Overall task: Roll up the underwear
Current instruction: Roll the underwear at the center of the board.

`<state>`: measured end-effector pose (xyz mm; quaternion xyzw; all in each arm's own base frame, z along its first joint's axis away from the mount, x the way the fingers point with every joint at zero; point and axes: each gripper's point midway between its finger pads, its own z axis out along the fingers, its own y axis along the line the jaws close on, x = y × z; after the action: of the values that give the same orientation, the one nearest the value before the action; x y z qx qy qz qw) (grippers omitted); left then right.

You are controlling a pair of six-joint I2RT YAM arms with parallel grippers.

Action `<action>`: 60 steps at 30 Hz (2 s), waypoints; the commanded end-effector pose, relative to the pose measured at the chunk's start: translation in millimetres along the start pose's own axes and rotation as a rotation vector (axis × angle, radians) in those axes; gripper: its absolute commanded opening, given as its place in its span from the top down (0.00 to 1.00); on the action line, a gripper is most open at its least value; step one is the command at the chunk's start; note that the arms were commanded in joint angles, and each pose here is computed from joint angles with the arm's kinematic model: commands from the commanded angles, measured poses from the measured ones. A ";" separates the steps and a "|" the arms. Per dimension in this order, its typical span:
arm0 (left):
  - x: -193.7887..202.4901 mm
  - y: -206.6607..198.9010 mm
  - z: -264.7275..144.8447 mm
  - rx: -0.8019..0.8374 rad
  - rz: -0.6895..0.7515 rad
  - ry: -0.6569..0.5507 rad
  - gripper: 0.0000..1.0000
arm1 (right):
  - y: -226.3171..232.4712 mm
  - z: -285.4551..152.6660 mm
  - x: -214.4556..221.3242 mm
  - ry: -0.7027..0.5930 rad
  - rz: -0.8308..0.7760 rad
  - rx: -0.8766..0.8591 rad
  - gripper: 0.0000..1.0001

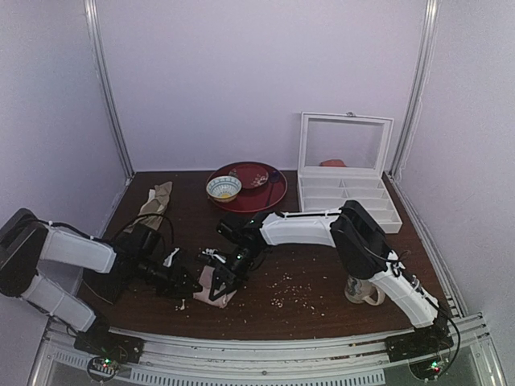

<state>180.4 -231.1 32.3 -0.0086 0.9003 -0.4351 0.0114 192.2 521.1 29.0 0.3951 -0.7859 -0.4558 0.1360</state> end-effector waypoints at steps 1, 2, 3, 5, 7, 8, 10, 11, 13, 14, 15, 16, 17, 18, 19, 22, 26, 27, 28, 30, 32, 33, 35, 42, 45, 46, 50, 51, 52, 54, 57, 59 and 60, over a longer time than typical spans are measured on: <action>-3.2 -9.4 3.6 0.016 0.064 0.015 0.69 | -24.6 2.6 16.4 0.037 0.047 0.112 1.00; -3.2 -8.5 4.1 0.014 0.059 0.017 0.73 | -24.8 2.3 16.4 0.037 0.046 0.113 1.00; -2.4 -8.0 4.9 0.013 0.058 0.021 0.79 | -25.3 2.0 16.4 0.037 0.047 0.114 1.00; -1.8 -7.6 6.0 0.011 0.056 0.026 0.86 | -25.8 2.5 16.7 0.038 0.046 0.118 1.00; -1.1 -6.3 7.0 0.005 0.051 0.028 0.96 | -26.9 2.3 16.6 0.037 0.047 0.123 1.00; -0.8 -5.3 7.4 0.001 0.046 0.029 1.00 | -26.8 1.8 16.2 0.036 0.046 0.123 1.00; 0.2 -2.9 8.6 -0.005 0.039 0.032 1.00 | -26.8 1.7 16.1 0.035 0.044 0.126 1.00; 0.6 -2.0 9.1 -0.008 0.036 0.033 1.00 | -26.5 1.1 16.1 0.035 0.042 0.127 1.00; 1.3 -0.7 9.4 -0.014 0.034 0.034 1.00 | -25.8 -0.8 15.9 0.030 0.029 0.140 0.94; 1.2 -0.1 9.3 -0.016 0.032 0.033 1.00 | -25.1 -3.1 14.8 0.022 0.019 0.149 0.92; 1.6 0.7 9.2 -0.020 0.029 0.034 1.00 | -23.6 -5.5 13.8 0.013 0.006 0.159 0.90; 1.8 0.6 9.3 -0.021 0.029 0.036 1.00 | -22.3 -8.3 12.6 0.001 -0.007 0.169 0.87; 1.9 0.5 9.3 -0.020 0.029 0.037 1.00 | -18.8 -11.4 10.9 -0.013 -0.026 0.178 0.85; 2.0 1.3 9.4 -0.023 0.027 0.037 1.00 | -16.9 -14.7 9.7 -0.028 -0.040 0.190 0.84; 2.2 1.5 9.5 -0.024 0.027 0.037 1.00 | -15.0 -18.9 7.3 -0.046 -0.057 0.206 0.82; 2.5 2.5 9.4 -0.028 0.026 0.038 1.00 | -8.1 -30.3 3.0 -0.088 -0.105 0.244 0.78; 3.0 3.6 9.6 -0.034 0.025 0.042 1.00 | -2.4 -42.9 2.1 -0.122 -0.145 0.296 0.75; 3.2 4.1 9.7 -0.036 0.024 0.042 1.00 | 1.1 -47.5 0.3 -0.137 -0.160 0.307 0.73; 2.7 4.2 9.9 -0.038 0.025 0.042 1.00 | 2.7 -50.8 -0.2 -0.148 -0.169 0.318 0.72; 3.0 4.2 10.6 -0.035 0.024 0.043 1.00 | 8.8 -57.7 -1.7 -0.171 -0.198 0.334 0.71; 2.7 3.9 10.5 -0.034 0.023 0.042 1.00 | 14.1 -66.8 -4.9 -0.206 -0.227 0.365 0.71; 2.8 3.5 10.4 -0.033 0.025 0.042 1.00 | 17.4 -71.0 -5.6 -0.223 -0.245 0.378 0.71; 2.4 2.6 10.4 -0.032 0.025 0.041 1.00 | 23.9 -78.1 -9.1 -0.260 -0.295 0.428 0.70; 1.0 0.3 10.1 -0.029 0.028 0.037 1.00 | 40.2 -64.7 2.0 -0.211 -0.568 0.717 0.68; 0.6 -0.2 10.6 -0.027 0.026 0.038 1.00 | 34.5 -48.3 7.7 -0.152 -0.648 0.824 0.67; -0.3 -0.5 10.6 -0.026 0.027 0.037 1.00 | 32.4 -44.2 9.5 -0.132 -0.670 0.855 0.67; -0.7 -1.9 11.1 -0.022 0.028 0.039 1.00 | 30.5 -26.7 15.6 -0.074 -0.758 0.947 0.65; -0.7 -2.1 11.2 -0.022 0.028 0.039 1.00 | 29.2 -25.4 15.2 -0.068 -0.770 0.973 0.65; -0.6 -2.1 11.2 -0.022 0.028 0.040 1.00 | 28.8 -24.1 14.7 -0.063 -0.782 0.996 0.64; -0.7 -2.6 11.3 -0.020 0.028 0.040 1.00 | 26.4 -23.2 12.9 -0.053 -0.799 1.044 0.63; -0.7 -2.7 11.3 -0.020 0.026 0.040 1.00 | 20.1 -23.7 9.8 -0.040 -0.813 1.131 0.61; -1.2 -2.9 11.2 -0.019 0.028 0.038 1.00 | 16.7 -23.6 7.3 -0.038 -0.815 1.167 0.61; -0.7 -2.8 11.1 -0.018 0.027 0.039 1.00 | 15.3 -23.8 5.8 -0.040 -0.813 1.181 0.61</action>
<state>180.0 -240.9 29.8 0.0142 0.9012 -0.4333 0.0015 176.6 509.0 52.8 0.6616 -0.6987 -0.0433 -0.2688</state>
